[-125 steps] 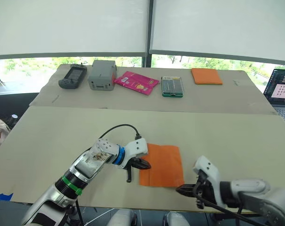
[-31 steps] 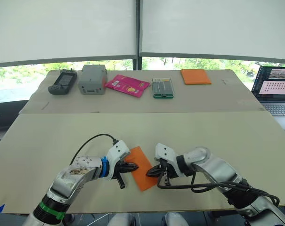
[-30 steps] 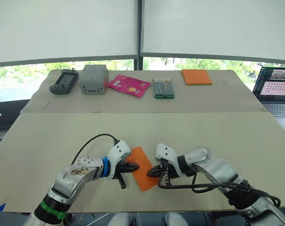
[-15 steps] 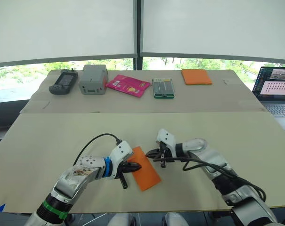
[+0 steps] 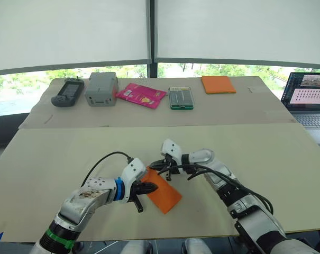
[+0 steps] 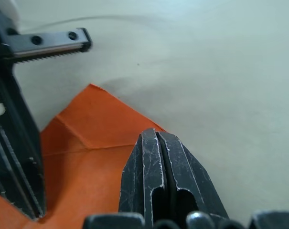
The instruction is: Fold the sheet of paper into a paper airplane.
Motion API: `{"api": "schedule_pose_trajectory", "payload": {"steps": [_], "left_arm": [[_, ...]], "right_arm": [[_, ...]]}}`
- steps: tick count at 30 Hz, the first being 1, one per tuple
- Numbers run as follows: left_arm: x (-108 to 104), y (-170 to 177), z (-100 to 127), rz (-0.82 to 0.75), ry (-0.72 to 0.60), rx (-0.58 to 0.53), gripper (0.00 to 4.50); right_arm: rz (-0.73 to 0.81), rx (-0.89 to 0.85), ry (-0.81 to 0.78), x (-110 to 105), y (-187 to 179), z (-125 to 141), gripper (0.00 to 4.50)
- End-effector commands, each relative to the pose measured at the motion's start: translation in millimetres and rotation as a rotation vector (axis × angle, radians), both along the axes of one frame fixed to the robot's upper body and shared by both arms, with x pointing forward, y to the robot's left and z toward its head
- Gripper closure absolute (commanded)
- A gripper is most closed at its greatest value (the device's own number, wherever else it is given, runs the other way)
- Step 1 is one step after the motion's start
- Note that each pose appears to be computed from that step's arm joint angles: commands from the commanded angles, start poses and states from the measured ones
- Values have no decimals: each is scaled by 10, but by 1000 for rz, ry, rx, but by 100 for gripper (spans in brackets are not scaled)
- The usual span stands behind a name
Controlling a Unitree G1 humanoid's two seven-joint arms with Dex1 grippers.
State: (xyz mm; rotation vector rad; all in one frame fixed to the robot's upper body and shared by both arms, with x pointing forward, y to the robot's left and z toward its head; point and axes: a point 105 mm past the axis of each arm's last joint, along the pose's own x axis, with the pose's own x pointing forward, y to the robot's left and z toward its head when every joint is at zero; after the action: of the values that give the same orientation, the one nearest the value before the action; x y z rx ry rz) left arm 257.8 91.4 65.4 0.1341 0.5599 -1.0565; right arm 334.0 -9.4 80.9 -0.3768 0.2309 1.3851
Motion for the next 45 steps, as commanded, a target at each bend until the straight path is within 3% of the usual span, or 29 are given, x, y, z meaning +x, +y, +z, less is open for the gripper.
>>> {"api": "schedule_pose_trajectory", "payload": {"steps": [1,5,10,19,21,24,38,41,45], "left_arm": [[4,100,-101,40,30,47,450],[3,110,-97,40,31,48,450],[45,184,-88,50,27,59,450],[101,223,-83,43,19,71,450],[121,220,-87,33,18,74,450],[141,215,-94,18,16,80,450],[77,249,-97,-49,39,100,450],[64,227,-55,-75,40,76,450],[76,259,9,-99,21,63,450]], "right_arm": [[40,-15,-51,-15,-6,43,445],[38,-91,-32,-46,-170,-111,445],[142,-168,32,-361,-415,-292,445],[164,-215,98,-701,-660,-427,445],[188,-227,119,-877,-710,-462,445],[208,-224,138,-1079,-713,-460,445],[317,-345,105,-1602,-642,-499,445],[295,-351,94,-1605,-685,-399,445],[178,-251,98,-1383,-719,-65,445]]}}
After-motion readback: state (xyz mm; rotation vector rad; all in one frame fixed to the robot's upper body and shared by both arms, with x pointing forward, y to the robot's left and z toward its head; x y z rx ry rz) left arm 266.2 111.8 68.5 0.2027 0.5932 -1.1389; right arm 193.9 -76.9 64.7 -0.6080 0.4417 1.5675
